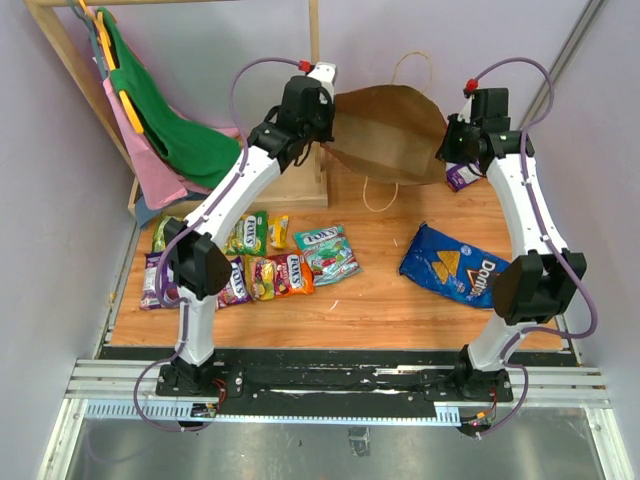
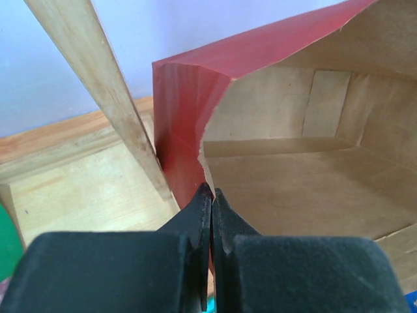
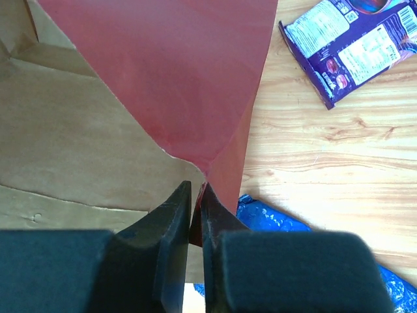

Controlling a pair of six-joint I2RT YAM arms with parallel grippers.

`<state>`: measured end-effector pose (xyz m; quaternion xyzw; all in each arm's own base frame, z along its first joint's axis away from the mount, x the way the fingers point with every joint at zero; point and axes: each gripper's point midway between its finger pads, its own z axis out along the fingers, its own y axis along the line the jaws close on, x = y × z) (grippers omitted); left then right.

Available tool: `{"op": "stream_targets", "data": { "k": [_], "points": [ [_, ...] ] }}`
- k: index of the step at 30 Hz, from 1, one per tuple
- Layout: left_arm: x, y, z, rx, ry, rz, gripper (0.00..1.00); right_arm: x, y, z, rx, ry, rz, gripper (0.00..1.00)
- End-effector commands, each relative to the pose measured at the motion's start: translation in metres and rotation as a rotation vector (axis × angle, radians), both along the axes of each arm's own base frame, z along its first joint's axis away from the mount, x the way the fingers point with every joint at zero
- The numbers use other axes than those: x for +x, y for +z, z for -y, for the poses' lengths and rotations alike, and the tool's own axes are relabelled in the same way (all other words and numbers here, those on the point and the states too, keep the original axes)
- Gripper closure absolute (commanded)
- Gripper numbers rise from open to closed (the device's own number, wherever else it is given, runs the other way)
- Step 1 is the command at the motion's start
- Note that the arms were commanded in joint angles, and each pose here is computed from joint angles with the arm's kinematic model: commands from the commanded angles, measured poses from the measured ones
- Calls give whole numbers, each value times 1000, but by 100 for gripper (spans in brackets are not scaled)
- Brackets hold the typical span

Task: Take the snacks out of the paper bag
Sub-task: Adjust the paper bag at the center of the board.

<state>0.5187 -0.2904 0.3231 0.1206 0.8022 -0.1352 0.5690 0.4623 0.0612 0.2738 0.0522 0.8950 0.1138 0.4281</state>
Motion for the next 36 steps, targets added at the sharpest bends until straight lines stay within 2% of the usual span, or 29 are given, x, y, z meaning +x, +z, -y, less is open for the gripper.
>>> {"op": "stream_targets", "data": {
  "k": [1, 8, 16, 27, 30, 33, 35, 36],
  "points": [
    [-13, -20, 6, 69, -15, -86, 100, -5, 5, 5, -24, 46, -20, 88],
    [-28, -36, 20, 75, -50, -150, 100, 1, 10, 16, -21, 53, -24, 88],
    [-26, -46, 24, 97, -50, -198, 100, 17, -5, 17, -30, 71, -92, 87],
    [-34, -65, 34, 62, -84, -281, 99, 31, -11, 22, -56, 54, -115, 75],
    [-33, -73, 35, 59, -76, -304, 99, 40, -17, 22, -54, 54, -130, 63],
    [-26, -72, 36, 40, -60, -302, 99, 45, -7, 22, -53, 57, -113, 32],
    [-17, -72, 31, 18, -31, -304, 99, 43, 5, 22, -56, 55, -86, 8],
    [-12, -69, 28, 2, -9, -299, 99, 41, 12, 23, -60, 52, -70, 0]
  ]
}}
